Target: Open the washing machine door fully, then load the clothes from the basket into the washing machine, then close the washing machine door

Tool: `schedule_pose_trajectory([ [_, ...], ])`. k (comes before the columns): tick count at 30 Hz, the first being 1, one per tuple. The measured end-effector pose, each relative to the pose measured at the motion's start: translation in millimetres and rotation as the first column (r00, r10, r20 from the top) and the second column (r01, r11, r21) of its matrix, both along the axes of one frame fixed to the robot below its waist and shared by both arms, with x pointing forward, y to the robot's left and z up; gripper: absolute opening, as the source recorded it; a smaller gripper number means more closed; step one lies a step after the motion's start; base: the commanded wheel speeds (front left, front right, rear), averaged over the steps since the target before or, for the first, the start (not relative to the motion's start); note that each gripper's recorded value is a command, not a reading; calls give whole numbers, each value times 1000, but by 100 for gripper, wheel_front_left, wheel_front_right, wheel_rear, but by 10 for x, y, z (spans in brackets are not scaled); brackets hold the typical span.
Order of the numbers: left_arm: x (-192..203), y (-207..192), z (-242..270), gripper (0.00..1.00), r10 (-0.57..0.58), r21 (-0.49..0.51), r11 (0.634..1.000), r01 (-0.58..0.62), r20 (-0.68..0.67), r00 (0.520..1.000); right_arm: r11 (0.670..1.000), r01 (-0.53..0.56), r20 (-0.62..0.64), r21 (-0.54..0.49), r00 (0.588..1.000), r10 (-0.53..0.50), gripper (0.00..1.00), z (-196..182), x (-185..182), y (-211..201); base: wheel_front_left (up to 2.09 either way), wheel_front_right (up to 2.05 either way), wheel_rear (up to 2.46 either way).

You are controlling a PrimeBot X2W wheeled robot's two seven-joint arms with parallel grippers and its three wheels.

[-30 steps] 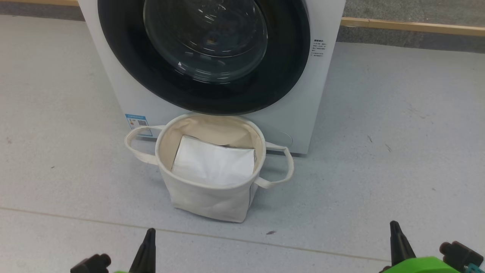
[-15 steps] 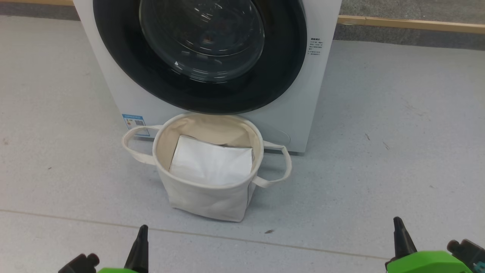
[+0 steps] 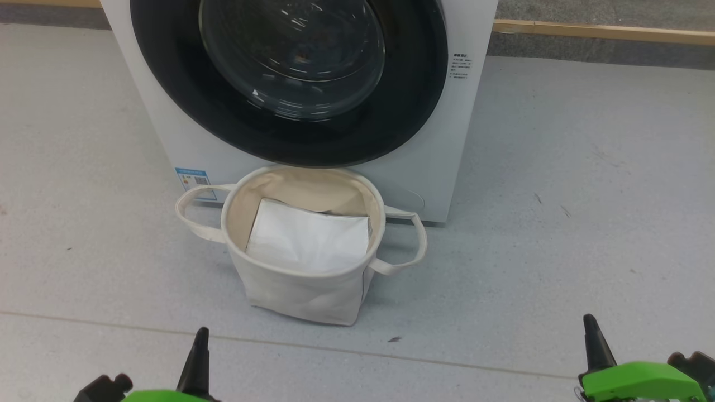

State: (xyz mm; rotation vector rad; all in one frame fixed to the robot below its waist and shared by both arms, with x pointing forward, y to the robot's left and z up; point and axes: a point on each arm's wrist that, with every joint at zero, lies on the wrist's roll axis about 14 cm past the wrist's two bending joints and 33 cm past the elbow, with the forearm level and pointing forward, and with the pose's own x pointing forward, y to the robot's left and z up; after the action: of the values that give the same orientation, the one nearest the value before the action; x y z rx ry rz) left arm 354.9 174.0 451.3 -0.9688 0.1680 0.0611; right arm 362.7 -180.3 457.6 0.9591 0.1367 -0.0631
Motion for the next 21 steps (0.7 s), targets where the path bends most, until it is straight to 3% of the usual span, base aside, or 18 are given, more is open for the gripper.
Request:
schedule_pose_trajectory([
  [21, 75, 51, 69, 0, 40, -222, 974, -39, 2, 999, 972, 54, -1, 227, 998, -55, 0, 46, 38, -106, 0, 0, 0],
])
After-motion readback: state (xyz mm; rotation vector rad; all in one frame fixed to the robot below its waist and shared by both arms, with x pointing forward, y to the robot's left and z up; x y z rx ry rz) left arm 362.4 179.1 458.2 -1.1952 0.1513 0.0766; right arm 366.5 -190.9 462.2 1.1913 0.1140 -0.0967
